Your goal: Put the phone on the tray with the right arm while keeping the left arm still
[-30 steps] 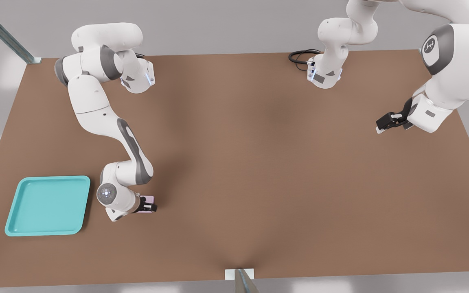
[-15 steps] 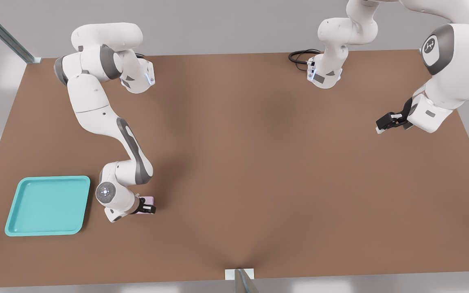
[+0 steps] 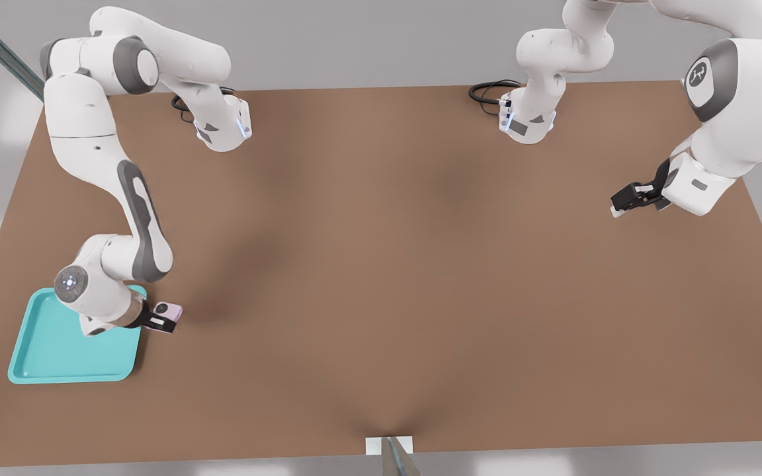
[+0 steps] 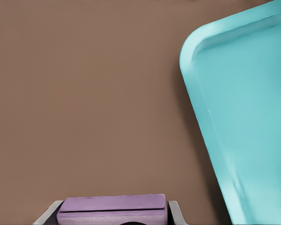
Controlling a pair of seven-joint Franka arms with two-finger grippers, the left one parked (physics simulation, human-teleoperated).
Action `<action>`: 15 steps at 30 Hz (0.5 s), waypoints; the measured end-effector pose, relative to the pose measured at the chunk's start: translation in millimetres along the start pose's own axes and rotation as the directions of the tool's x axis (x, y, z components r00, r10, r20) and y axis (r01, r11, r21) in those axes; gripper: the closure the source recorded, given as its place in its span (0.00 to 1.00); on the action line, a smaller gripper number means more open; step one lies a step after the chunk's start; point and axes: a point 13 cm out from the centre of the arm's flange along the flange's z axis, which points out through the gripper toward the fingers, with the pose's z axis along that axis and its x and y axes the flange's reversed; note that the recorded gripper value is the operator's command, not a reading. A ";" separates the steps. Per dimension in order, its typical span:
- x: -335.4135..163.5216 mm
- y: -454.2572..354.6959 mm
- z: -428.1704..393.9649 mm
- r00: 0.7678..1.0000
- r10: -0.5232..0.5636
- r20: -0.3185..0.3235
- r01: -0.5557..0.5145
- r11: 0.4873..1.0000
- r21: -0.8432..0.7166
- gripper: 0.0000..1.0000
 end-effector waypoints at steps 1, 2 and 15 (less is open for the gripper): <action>-6.3 -21.4 -1.5 1.000 0.012 0.011 -0.012 1.000 0.004 0.19; -13.4 -46.3 -4.4 0.999 0.023 0.024 -0.023 1.000 0.012 0.19; -71.8 -38.2 -234.4 0.924 -0.229 0.306 0.202 0.972 0.116 0.00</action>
